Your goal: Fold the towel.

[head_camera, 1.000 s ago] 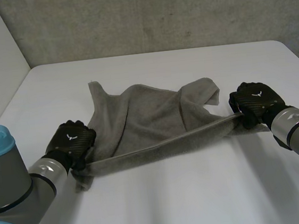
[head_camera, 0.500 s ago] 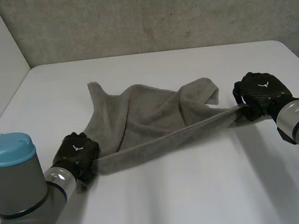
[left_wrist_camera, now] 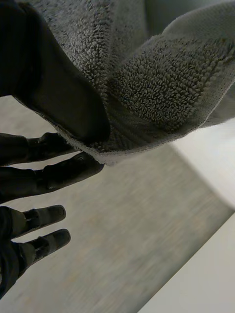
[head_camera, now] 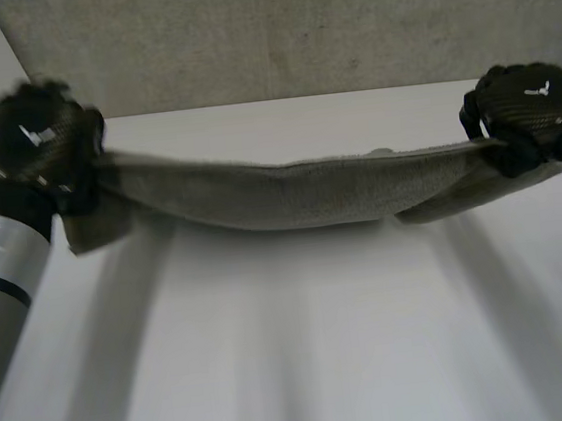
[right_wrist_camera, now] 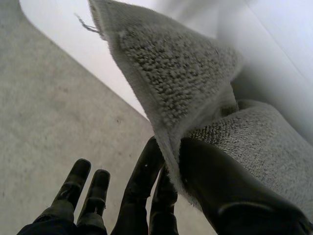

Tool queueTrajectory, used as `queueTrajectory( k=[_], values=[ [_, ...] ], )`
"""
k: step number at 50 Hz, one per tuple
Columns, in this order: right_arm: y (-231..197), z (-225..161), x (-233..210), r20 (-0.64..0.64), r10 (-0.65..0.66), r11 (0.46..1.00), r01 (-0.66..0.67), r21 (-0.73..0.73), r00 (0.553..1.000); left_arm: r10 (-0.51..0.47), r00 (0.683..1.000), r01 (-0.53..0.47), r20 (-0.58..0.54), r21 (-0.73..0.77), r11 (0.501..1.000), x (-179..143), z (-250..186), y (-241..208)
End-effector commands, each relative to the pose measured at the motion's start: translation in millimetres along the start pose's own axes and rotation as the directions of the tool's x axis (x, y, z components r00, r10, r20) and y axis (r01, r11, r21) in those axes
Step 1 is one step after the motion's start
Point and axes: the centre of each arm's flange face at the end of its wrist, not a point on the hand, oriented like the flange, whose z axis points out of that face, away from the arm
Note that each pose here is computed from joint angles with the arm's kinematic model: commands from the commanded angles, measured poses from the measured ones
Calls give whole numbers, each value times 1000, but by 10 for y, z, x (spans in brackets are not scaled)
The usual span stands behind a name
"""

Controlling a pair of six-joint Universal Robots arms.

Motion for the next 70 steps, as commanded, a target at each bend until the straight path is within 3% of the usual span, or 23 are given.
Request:
queueTrajectory(
  k=[1,6,15,20,22,24,25,26,27,28,29,30,31,32,33,34,36,41,46,54,62,66,70],
  values=[
    [-171,-78,-15,42,-43,999,42,31,998,-15,1000,15,15,52,999,-84,-44,-193],
    [-138,44,33,42,-59,998,59,20,997,-15,1000,15,-16,-34,999,21,73,78],
    [280,652,-45,104,-106,985,118,-125,989,-19,999,10,-36,-242,970,117,584,851],
    [383,955,-88,75,-155,975,165,-150,985,-18,999,10,-27,-248,969,144,977,1043],
    [231,1175,-55,19,-185,980,186,-74,983,-14,1000,12,-9,-218,976,113,1184,1054],
    [91,1311,-9,-33,-205,979,205,-3,978,-5,1000,5,0,-170,985,103,1348,986],
    [-140,1419,67,-106,-216,969,226,98,971,-4,1000,6,19,-109,994,68,1499,871],
    [-143,1420,68,-106,-216,969,226,99,971,-8,998,9,56,-26,1000,-32,1639,644],
    [-441,1468,161,-193,-208,945,248,215,959,-8,998,9,57,-25,1000,-33,1640,641],
    [-444,1468,162,-194,-208,944,248,216,959,-12,996,6,85,73,997,-107,1733,349],
    [-782,1453,264,-277,-178,901,270,340,944,-12,996,6,85,74,997,-108,1734,346],
    [-1112,1373,338,-337,-122,844,276,460,934,-26,994,6,106,179,984,-162,1770,19],
    [-1116,1372,339,-337,-121,843,276,462,934,-50,990,11,130,283,959,-228,1743,-317],
    [-1382,1240,392,-357,-52,785,259,563,933,-50,990,11,130,284,959,-229,1743,-320],
    [-1533,1128,442,-356,-5,741,243,626,934,-96,982,27,160,390,920,-347,1672,-636],
    [-1534,1127,443,-356,-5,741,243,626,934,-150,971,47,185,468,883,-491,1598,-850],
    [-1554,1070,469,-339,18,726,220,651,941,-180,965,63,193,494,867,-568,1571,-875],
    [-843,1320,291,-212,-31,864,133,486,977,-156,975,91,157,354,931,-496,1657,-242],
    [-352,1339,365,-180,-39,937,99,336,983,-125,990,106,69,229,968,-288,1554,211],
    [359,1158,34,-39,-76,987,80,140,996,-79,995,82,-59,41,996,116,1230,791],
    [1062,916,-208,49,-83,993,87,-75,995,-35,987,14,-160,-132,991,451,789,1334],
    [1089,796,-216,74,-94,991,100,-91,993,-39,985,14,-165,-151,988,453,677,1334],
    [645,509,-31,10,-127,992,127,-4,992,-25,992,12,-126,-99,995,265,537,1011]
  ],
)
